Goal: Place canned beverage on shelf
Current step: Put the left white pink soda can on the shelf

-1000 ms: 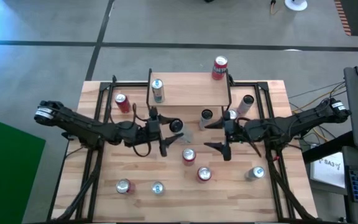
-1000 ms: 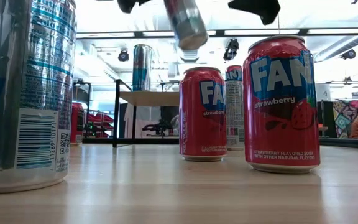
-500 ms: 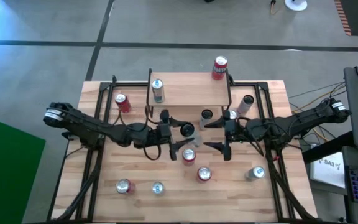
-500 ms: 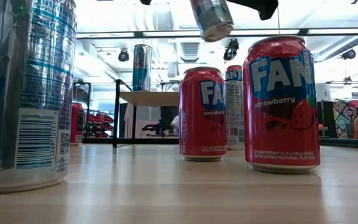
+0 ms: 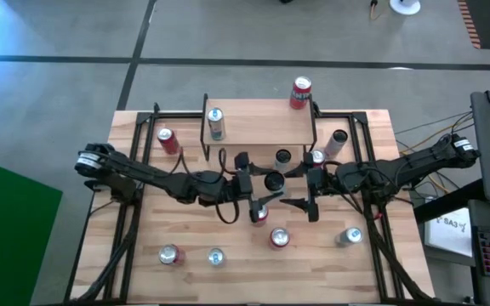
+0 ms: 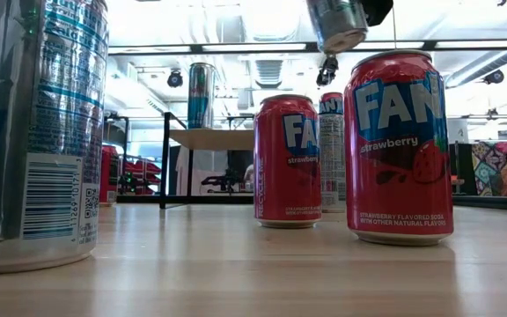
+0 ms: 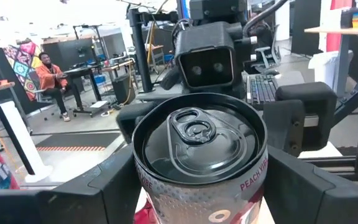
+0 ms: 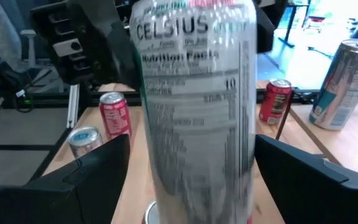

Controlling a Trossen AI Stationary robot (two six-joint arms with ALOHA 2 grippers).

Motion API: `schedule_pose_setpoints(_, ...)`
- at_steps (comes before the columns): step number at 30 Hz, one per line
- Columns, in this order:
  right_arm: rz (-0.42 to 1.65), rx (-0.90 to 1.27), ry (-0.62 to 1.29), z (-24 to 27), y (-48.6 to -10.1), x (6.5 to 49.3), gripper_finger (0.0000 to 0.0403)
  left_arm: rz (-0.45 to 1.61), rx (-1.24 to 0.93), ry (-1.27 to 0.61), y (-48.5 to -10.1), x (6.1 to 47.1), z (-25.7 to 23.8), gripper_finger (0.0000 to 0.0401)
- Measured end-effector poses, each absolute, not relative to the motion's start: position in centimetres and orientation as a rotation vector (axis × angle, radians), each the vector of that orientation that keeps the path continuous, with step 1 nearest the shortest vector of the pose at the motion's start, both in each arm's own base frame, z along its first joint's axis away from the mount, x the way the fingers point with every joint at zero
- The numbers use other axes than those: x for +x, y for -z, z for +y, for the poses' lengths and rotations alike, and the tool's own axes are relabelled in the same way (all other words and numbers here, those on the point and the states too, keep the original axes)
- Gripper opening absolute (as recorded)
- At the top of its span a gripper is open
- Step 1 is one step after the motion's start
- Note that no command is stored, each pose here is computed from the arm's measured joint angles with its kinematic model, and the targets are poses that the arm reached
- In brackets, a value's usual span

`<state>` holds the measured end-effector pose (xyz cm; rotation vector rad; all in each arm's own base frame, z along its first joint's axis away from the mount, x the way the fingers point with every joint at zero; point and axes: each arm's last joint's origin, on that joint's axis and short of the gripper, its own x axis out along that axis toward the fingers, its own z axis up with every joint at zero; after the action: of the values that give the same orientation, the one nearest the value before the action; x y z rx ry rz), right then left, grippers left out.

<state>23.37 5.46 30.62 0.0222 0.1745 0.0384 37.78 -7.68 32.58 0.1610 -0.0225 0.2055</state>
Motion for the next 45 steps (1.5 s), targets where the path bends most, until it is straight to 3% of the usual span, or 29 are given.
schedule_pose_setpoints(11,0.207,-0.041,-0.059,5.5,-30.3,23.3,0.0322,0.005,0.166,-0.164,-32.6,39.6,-8.2,0.0261)
schedule_pose_setpoints(19,0.22,-0.058,-0.081,5.5,-30.2,23.3,0.0232,0.002,0.144,-0.165,-32.2,39.6,-8.2,0.0278)
schedule_pose_setpoints(30,0.225,-0.043,-0.071,5.5,-30.1,23.3,0.0232,-0.012,0.154,-0.171,-32.4,39.6,-8.2,0.0335)
schedule_pose_setpoints(45,0.297,-0.024,0.06,4.7,-29.4,23.2,0.0232,0.004,0.221,-0.169,-36.0,36.2,-7.4,0.0338)
